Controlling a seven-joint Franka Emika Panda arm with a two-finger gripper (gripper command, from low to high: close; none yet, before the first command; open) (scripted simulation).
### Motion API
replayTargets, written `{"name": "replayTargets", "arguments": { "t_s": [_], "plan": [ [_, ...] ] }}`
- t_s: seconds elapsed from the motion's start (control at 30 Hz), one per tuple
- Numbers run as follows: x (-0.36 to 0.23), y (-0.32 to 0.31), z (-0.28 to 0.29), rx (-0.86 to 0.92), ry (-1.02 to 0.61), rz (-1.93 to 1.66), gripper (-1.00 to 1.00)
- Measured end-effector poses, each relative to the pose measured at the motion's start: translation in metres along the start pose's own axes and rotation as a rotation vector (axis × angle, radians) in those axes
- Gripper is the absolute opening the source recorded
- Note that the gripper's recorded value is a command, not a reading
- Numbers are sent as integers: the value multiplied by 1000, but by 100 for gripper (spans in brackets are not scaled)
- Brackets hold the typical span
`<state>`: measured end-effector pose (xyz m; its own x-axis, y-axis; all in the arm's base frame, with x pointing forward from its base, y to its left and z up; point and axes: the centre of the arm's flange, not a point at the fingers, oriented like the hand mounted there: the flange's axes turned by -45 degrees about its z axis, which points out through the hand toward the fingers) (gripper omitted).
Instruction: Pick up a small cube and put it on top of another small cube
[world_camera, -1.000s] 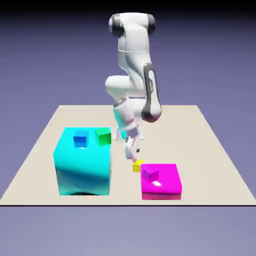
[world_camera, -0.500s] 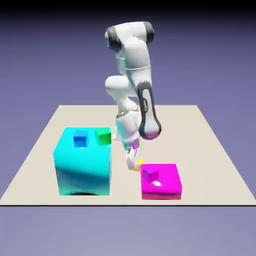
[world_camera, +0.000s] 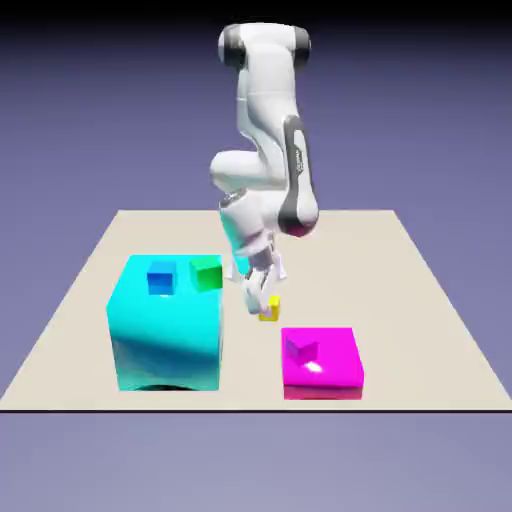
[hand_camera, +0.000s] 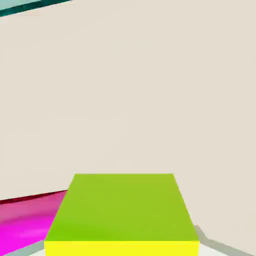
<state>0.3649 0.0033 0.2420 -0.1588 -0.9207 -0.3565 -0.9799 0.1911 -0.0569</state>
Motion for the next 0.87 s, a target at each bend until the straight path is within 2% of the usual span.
{"name": "replayTargets", "arguments": {
  "t_s": [0.13, 0.3, 0.53, 0.57, 0.63, 0.77, 0.8, 0.87],
  "plan": [
    [-19, -49, -52, 4, -19, -11, -100],
    [-23, -91, -134, 7, 42, 19, -100],
    [91, -99, -278, 100, 148, 461, -100],
    [123, -91, -279, 125, 111, 555, -100],
    [124, -91, -279, 126, 109, 558, -100],
    [137, -95, -216, 126, 109, 558, -100],
    [138, -94, -211, 126, 109, 558, 100],
    [138, -94, -211, 125, 109, 558, 100]
  ]
}}
